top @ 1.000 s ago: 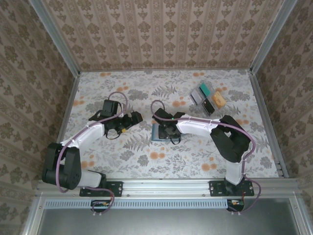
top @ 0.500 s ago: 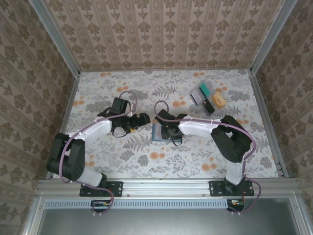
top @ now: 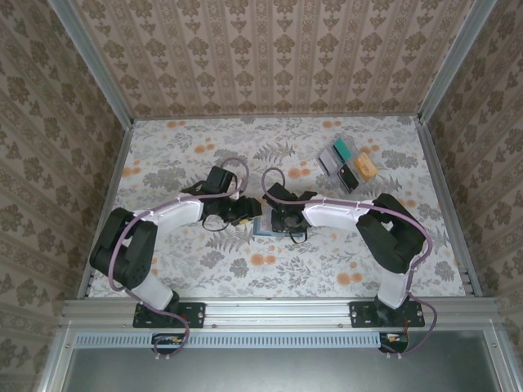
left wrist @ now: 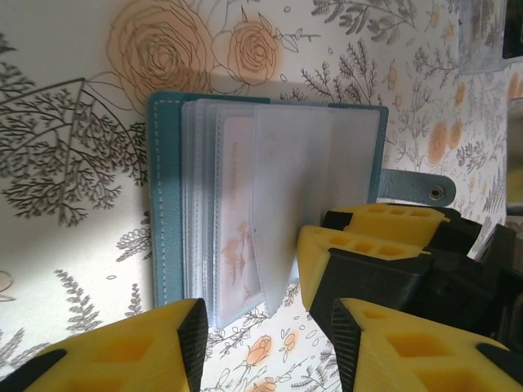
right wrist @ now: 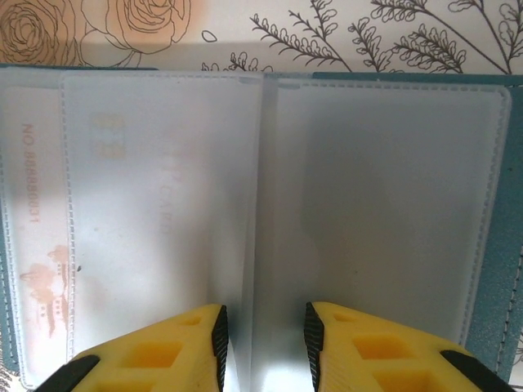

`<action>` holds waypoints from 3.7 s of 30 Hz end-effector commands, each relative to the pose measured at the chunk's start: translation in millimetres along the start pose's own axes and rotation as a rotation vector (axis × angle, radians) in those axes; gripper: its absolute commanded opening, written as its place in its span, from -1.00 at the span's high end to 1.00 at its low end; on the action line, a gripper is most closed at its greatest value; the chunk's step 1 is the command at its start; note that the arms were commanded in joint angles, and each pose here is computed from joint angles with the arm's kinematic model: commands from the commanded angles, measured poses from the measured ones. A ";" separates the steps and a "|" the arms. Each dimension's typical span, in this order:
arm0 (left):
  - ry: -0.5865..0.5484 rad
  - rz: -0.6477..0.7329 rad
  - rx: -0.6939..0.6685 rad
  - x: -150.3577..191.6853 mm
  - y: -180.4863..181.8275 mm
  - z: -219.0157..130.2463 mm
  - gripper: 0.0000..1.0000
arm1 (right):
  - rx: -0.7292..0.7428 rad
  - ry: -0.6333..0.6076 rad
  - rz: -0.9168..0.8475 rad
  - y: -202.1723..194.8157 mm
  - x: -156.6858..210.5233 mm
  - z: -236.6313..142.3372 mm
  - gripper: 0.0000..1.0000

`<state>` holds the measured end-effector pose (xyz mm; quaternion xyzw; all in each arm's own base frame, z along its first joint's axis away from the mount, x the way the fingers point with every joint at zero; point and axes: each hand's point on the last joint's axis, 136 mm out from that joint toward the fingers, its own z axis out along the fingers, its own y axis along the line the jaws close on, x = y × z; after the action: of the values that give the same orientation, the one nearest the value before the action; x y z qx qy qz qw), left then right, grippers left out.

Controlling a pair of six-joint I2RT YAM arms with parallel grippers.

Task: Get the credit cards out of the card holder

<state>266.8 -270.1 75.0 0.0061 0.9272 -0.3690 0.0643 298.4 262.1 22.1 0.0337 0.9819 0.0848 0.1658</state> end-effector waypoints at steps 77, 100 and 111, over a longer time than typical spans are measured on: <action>0.068 0.077 0.149 -15.5 -66.9 39.2 -0.04 | -0.153 -0.368 0.146 -46.4 -31.9 -103.2 -0.22; 0.005 -0.024 -0.017 -20.7 8.9 9.9 0.30 | -0.412 -0.046 0.212 19.3 -40.6 -22.9 0.38; 0.036 -0.021 -0.011 -18.3 8.1 23.7 0.40 | -0.430 0.003 0.221 21.0 -33.8 -5.2 0.48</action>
<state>287.5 -273.2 53.1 -0.0122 0.9331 -0.3566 0.0456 327.9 272.0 43.7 0.1021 0.9358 0.2918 0.1692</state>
